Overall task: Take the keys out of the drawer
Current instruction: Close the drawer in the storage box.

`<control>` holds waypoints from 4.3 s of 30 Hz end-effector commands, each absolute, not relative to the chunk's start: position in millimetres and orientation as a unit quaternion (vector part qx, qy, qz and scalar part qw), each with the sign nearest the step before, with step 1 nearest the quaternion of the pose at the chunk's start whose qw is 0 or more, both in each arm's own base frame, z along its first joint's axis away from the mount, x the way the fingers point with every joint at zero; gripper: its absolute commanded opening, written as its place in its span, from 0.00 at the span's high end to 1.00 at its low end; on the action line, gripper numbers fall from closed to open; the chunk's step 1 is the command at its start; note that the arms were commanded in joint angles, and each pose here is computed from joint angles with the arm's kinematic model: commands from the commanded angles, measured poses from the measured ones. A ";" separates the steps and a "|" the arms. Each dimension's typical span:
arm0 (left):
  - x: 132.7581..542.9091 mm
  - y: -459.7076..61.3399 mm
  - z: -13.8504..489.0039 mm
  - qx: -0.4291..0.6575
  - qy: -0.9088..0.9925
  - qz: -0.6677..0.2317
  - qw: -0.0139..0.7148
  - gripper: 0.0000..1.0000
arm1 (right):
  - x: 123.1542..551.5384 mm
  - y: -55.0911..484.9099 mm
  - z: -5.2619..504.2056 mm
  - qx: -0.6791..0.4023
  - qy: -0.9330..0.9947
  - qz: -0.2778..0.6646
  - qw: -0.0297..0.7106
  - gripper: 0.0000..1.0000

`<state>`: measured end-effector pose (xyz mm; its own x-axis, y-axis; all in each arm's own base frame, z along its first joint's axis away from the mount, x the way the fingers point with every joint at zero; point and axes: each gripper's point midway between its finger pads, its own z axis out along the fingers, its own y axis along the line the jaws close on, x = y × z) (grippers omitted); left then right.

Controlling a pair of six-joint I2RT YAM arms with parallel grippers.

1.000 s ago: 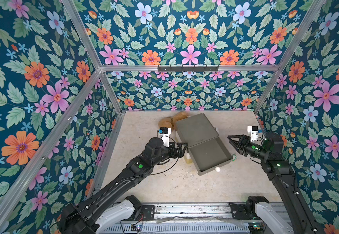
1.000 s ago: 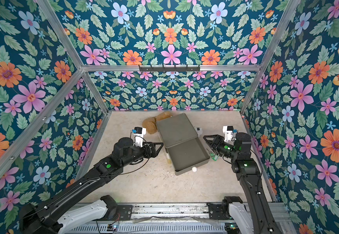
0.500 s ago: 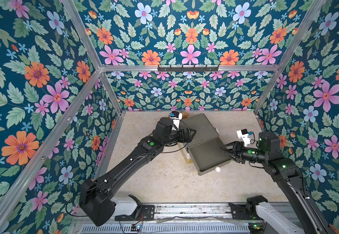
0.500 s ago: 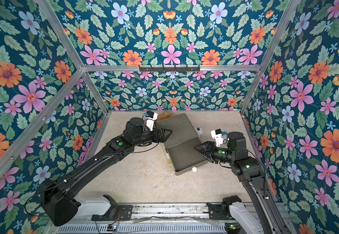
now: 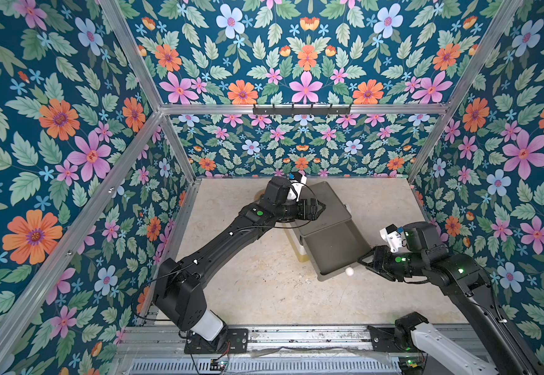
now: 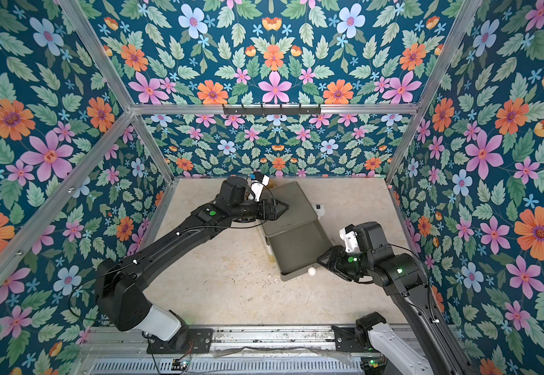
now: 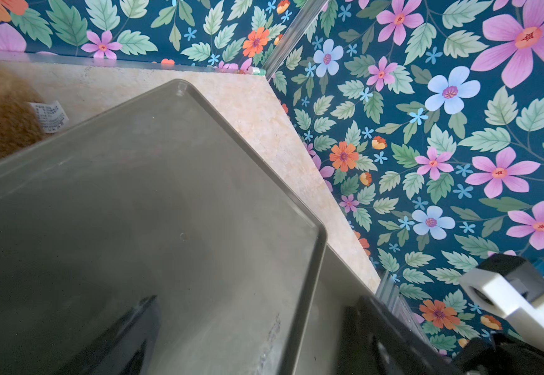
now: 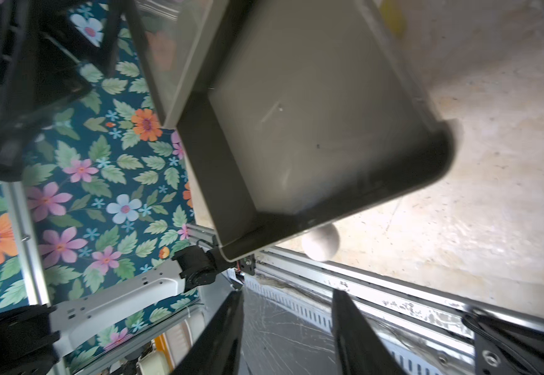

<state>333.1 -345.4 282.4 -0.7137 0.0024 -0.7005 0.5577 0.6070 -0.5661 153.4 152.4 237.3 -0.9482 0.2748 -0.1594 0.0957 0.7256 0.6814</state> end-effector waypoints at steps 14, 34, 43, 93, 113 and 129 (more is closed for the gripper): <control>334.0 -352.4 262.6 0.176 0.836 -0.412 0.315 0.01 | 166.6 139.8 183.6 0.139 0.934 0.303 0.127 0.64; 328.5 -348.0 250.8 0.175 0.841 -0.408 0.308 0.01 | 211.3 166.2 191.5 0.203 0.877 0.401 0.172 0.62; 327.8 -347.0 252.1 0.174 0.841 -0.409 0.309 0.01 | 226.3 173.4 193.1 0.200 0.872 0.410 0.180 0.61; 326.0 -341.9 243.2 0.177 0.850 -0.392 0.305 0.01 | 291.8 207.6 191.1 0.168 0.867 0.427 0.192 0.60; 322.0 -337.8 242.9 0.168 0.848 -0.397 0.308 0.01 | 297.8 212.4 209.7 0.174 0.839 0.467 0.220 0.56; 324.9 -329.3 270.7 0.142 0.827 -0.411 0.356 0.01 | 258.3 190.2 195.7 0.191 0.841 0.457 0.220 0.46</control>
